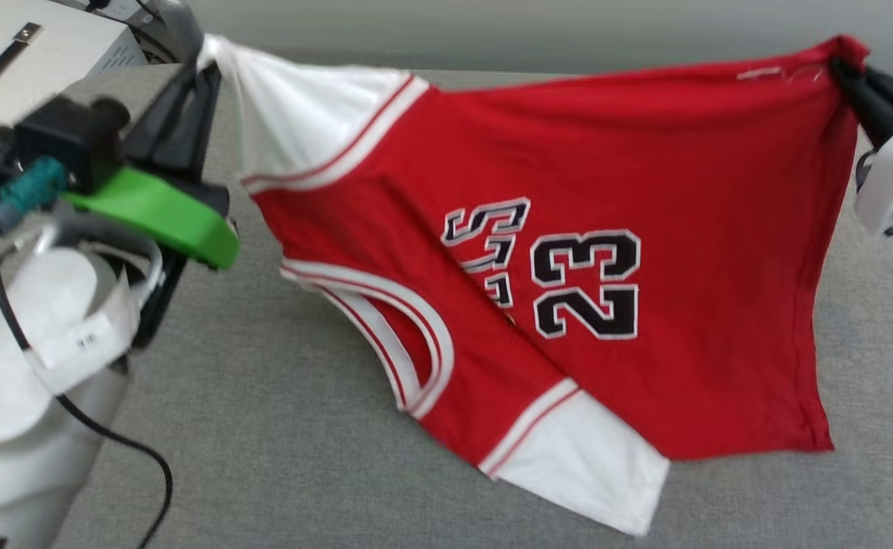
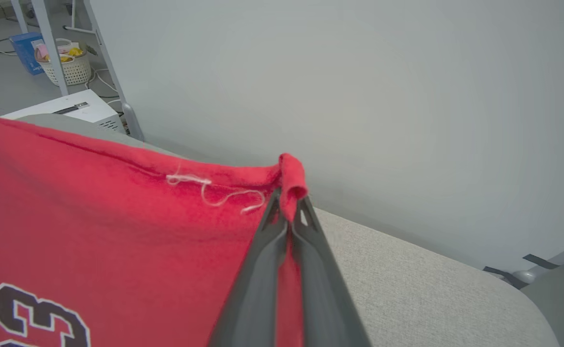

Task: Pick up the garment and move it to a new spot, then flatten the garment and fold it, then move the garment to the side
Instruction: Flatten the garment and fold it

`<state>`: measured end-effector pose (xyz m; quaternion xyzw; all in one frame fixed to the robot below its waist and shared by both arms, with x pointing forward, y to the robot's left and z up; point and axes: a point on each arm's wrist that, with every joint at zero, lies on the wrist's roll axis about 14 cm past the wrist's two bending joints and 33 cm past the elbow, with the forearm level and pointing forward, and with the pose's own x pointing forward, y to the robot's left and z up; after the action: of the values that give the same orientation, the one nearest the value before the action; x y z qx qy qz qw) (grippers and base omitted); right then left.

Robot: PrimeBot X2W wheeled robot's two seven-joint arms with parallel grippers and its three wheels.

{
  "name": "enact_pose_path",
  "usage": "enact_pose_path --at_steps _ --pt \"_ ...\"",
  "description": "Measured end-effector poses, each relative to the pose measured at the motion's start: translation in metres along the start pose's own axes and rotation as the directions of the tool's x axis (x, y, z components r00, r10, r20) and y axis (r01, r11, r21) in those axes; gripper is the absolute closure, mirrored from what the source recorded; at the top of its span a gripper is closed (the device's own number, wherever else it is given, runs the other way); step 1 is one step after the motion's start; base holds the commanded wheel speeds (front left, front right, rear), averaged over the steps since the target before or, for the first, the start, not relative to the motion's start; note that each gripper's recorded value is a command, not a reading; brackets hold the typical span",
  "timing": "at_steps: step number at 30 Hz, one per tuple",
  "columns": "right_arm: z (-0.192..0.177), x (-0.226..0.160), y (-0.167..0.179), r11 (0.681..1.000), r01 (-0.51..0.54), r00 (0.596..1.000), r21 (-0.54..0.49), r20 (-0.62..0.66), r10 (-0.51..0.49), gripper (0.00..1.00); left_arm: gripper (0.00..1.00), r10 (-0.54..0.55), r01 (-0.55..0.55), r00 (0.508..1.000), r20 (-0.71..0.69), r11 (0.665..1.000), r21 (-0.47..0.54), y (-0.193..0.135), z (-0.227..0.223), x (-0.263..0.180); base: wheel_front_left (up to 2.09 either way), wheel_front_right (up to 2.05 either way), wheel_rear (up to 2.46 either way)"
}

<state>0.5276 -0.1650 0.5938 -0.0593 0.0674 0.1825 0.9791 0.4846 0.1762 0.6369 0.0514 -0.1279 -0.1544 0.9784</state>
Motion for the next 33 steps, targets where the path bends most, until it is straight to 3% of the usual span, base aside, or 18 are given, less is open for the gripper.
enact_pose_path --at_steps 8,21,29,32,33 --pt "0.072 0.028 -0.036 0.993 0.099 0.983 -0.062 0.161 -0.088 1.00 1.00 -0.076 0.063 0.987 0.144 0.993 0.097 0.010 0.069 0.091 0.00 0.00 0.00" --pt "0.162 0.105 -0.082 0.960 0.251 0.909 -0.124 0.370 -0.190 1.00 1.00 -0.058 0.004 0.959 0.277 0.982 0.189 0.043 0.124 0.203 0.00 0.00 0.00" --pt "0.166 0.133 -0.101 0.954 0.281 0.897 -0.104 0.382 -0.222 1.00 1.00 -0.049 -0.010 0.960 0.274 0.977 0.212 0.052 0.114 0.230 0.00 0.00 0.00" --pt "0.133 0.151 -0.095 0.965 0.246 0.923 -0.096 0.328 -0.203 1.00 1.00 -0.042 -0.001 0.974 0.225 0.982 0.188 0.058 0.082 0.228 0.00 0.00 0.00" --pt "0.099 0.156 -0.088 0.973 0.215 0.945 -0.086 0.271 -0.185 1.00 1.00 -0.030 0.003 0.987 0.160 0.987 0.163 0.062 0.045 0.219 0.00 0.00 0.00"
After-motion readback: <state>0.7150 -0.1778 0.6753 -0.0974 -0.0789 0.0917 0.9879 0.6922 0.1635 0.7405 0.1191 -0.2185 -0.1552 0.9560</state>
